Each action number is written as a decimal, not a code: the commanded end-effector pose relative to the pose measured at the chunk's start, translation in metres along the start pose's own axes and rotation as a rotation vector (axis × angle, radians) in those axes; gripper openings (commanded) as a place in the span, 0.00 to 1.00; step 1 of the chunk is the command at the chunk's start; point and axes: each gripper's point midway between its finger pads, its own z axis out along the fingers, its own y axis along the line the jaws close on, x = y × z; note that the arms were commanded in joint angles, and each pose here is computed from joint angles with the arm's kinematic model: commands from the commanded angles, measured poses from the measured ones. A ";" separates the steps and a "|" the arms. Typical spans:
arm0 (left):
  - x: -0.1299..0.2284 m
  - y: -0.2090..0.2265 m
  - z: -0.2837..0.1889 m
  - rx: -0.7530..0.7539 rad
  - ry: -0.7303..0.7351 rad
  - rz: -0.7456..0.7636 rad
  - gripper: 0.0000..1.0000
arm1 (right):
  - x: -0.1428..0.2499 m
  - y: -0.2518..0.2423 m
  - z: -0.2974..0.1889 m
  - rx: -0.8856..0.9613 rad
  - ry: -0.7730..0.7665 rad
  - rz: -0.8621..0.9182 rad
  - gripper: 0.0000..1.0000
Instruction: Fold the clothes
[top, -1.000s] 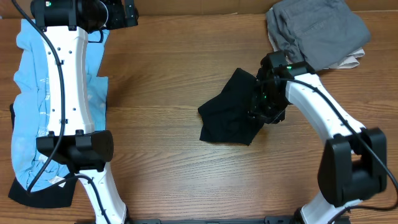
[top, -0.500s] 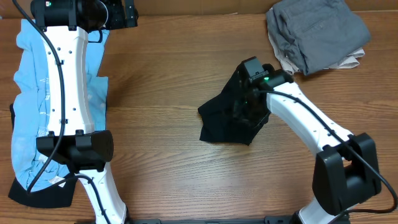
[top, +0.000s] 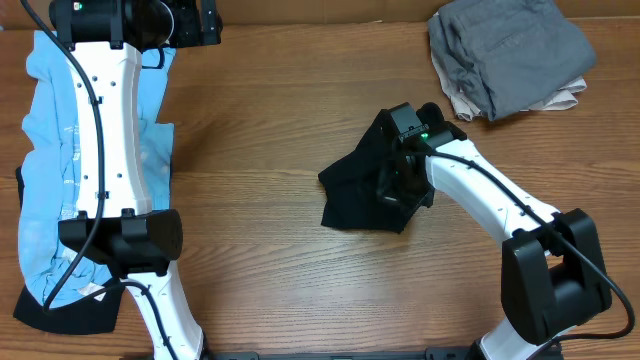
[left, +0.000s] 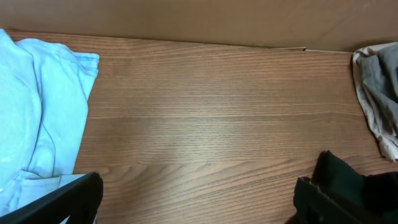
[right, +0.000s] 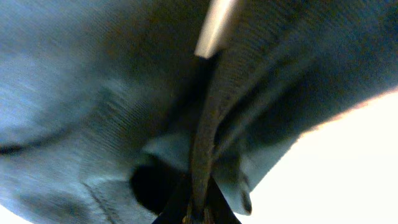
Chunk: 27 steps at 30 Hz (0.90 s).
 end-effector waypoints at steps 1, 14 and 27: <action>0.001 0.001 0.004 -0.005 0.006 0.024 1.00 | -0.002 -0.003 -0.019 0.019 -0.001 0.017 0.04; 0.000 0.001 0.004 -0.005 0.001 0.033 1.00 | 0.055 -0.061 0.001 0.237 0.164 0.139 0.04; -0.001 0.005 0.004 -0.031 -0.002 0.043 1.00 | 0.000 -0.038 -0.049 0.082 -0.065 0.052 0.55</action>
